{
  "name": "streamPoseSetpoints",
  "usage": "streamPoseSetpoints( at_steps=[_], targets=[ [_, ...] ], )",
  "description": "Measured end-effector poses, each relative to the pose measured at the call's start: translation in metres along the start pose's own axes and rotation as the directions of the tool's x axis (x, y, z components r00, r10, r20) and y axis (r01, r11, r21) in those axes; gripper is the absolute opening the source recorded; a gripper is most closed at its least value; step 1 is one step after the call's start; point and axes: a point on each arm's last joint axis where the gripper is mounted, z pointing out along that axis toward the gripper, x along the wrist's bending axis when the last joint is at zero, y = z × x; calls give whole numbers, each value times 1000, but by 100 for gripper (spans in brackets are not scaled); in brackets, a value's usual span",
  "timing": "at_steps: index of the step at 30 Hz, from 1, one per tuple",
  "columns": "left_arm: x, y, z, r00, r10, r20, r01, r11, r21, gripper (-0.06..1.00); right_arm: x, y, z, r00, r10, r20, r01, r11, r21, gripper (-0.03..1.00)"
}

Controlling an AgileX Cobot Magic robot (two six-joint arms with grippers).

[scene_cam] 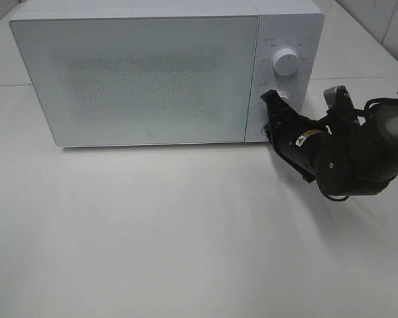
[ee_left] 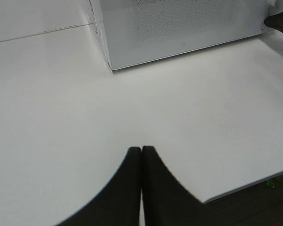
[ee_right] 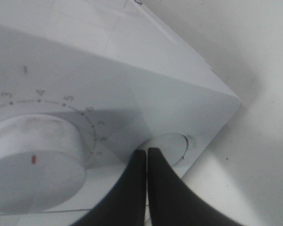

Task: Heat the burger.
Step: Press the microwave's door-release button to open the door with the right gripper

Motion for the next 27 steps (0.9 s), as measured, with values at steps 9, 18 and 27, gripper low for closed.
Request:
streamPoseSetpoints(
  at_steps=[9, 18, 27],
  targets=[
    [0, 0, 0, 1000, 0, 0, 0, 1000, 0, 0, 0, 0, 0, 1000, -9, 1, 9, 1000, -1, 0],
    [0, 0, 0, 1000, 0, 0, 0, 1000, 0, 0, 0, 0, 0, 1000, -8, 2, 8, 1000, -1, 0],
    [0, 0, 0, 1000, 0, 0, 0, 1000, 0, 0, -9, -4, 8, 1000, -7, -2, 7, 1000, -11, 0]
  ],
)
